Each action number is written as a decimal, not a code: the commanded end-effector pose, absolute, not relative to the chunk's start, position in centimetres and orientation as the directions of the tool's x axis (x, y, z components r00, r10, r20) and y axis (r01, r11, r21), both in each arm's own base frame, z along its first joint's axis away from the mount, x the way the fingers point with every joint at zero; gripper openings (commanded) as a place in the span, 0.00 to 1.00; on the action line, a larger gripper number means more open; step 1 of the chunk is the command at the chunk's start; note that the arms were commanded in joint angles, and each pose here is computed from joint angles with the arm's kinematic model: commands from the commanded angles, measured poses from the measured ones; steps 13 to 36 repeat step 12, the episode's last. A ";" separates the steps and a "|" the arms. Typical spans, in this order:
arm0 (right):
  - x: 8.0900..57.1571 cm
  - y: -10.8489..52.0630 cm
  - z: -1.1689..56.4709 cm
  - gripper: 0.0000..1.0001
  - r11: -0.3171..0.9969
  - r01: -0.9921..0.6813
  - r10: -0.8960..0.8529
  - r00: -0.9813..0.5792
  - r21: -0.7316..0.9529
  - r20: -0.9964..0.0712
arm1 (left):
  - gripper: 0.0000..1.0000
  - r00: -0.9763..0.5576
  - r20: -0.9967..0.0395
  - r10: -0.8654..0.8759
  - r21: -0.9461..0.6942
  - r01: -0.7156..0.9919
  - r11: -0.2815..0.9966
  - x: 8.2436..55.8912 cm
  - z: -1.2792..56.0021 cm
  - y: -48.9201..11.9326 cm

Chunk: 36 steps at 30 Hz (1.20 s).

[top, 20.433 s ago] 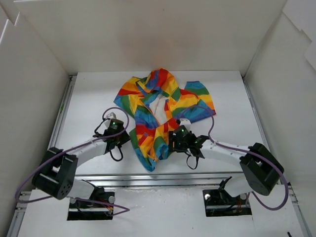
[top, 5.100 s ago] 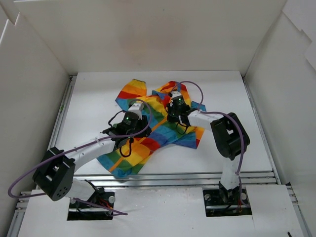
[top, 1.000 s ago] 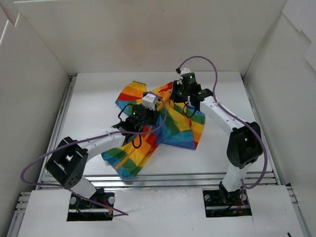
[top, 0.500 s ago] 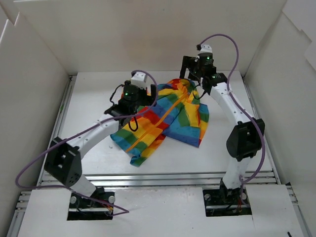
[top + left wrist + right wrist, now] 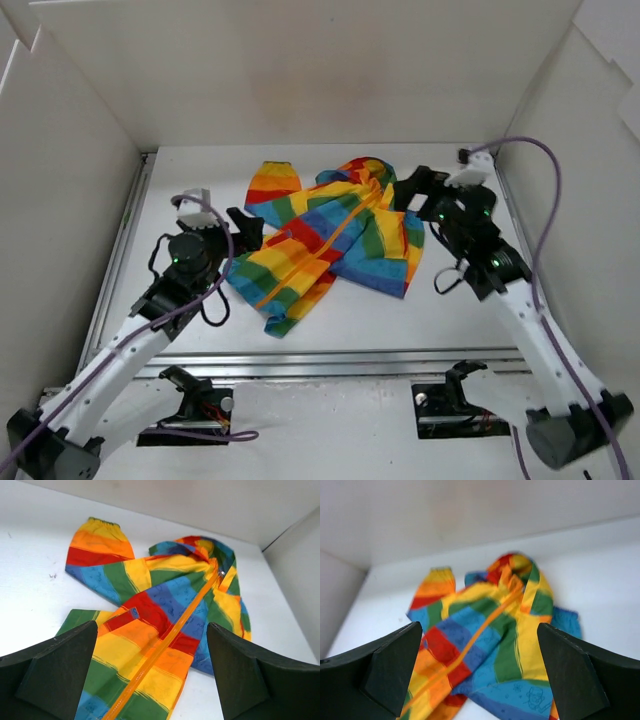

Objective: Zip up the jacket

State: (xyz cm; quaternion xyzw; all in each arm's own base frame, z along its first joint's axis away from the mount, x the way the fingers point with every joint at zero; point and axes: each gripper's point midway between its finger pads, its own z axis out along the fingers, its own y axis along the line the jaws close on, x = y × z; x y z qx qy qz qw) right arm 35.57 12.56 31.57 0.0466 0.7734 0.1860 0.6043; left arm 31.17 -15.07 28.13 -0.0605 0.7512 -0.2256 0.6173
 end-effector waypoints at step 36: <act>29.8 9.4 38.6 0.98 0.918 -0.175 0.346 -0.076 0.355 -0.935 | 0.85 -0.223 -0.844 -0.487 -0.521 0.131 0.843 27.9 34.3 -12.6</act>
